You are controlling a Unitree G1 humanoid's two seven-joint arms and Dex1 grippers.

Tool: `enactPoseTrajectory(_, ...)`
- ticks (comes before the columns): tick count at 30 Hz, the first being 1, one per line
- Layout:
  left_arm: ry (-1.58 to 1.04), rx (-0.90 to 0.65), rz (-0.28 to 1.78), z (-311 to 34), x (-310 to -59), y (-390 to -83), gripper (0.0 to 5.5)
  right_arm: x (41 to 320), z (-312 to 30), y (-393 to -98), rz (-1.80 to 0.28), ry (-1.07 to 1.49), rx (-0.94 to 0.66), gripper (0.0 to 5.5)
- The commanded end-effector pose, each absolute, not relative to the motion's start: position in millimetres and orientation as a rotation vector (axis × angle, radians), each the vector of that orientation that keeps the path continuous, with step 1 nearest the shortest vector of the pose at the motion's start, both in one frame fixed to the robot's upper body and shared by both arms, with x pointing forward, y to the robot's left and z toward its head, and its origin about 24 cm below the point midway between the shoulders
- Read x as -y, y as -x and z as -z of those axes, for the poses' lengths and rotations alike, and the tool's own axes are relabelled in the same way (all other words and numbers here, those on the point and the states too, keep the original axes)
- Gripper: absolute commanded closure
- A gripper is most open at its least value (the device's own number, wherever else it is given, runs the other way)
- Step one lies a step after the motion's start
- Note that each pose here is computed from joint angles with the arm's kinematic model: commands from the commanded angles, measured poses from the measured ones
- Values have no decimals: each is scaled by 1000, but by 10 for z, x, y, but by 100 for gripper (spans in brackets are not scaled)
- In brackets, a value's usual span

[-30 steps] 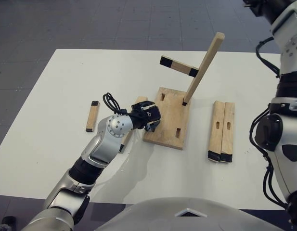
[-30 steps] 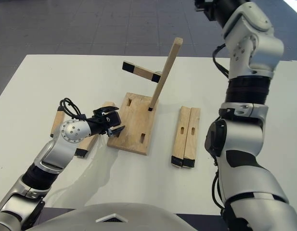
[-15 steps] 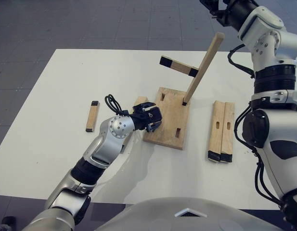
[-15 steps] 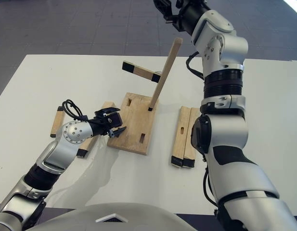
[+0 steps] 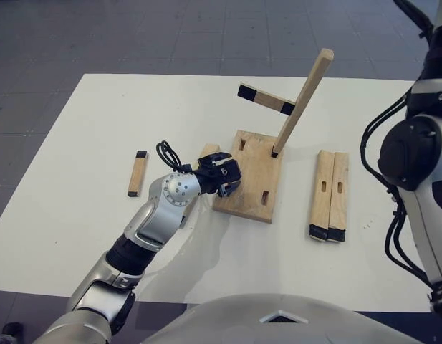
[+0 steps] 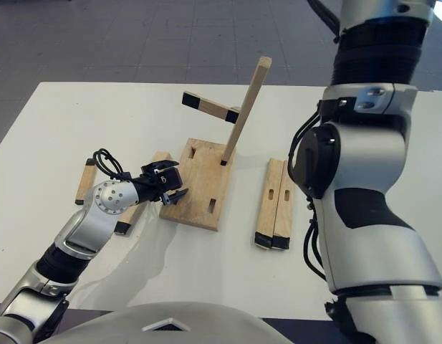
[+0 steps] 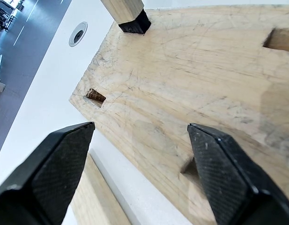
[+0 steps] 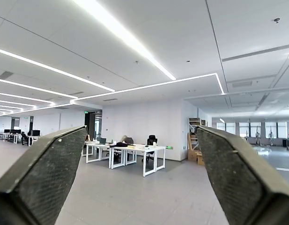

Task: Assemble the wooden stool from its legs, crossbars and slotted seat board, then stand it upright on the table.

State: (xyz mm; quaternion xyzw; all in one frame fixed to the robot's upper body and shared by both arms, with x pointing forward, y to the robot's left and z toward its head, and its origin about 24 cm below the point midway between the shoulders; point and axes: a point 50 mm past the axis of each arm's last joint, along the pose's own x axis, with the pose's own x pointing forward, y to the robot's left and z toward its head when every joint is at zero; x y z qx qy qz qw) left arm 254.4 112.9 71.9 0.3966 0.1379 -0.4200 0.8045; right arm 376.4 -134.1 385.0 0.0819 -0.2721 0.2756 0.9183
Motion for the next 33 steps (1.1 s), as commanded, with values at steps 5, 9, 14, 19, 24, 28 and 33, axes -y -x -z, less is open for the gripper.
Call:
enactPoseTrajectory(5,-852,-308,904,-690,-1131,-2535,182,1154,-694,-3691,-540,-287,-540,127)
enactPoseTrajectory(9,-836,-315,901,-660,-1119,-2506,182,1404,-851,-3763,-470,-333,-480,127)
enactPoseTrajectory(14,-837,-314,910,-651,-1106,-2510,182,1395,-1621,-3922,-512,-358,-231,127)
enactPoseTrajectory(19,-838,-330,908,-616,-1139,-2503,182,1306,-2647,-3858,-586,-428,97,127)
enactPoseTrajectory(24,-833,-333,899,-609,-1146,-2520,182,1548,-3555,-3606,-572,-454,416,127)
enactPoseTrajectory(28,-819,-266,840,-739,-1171,-2605,182,1933,-3401,-3434,-451,-366,393,127)
enactPoseTrajectory(33,-777,-100,735,-1081,-1221,-2726,182,2379,-2554,-3029,-241,-231,144,127)
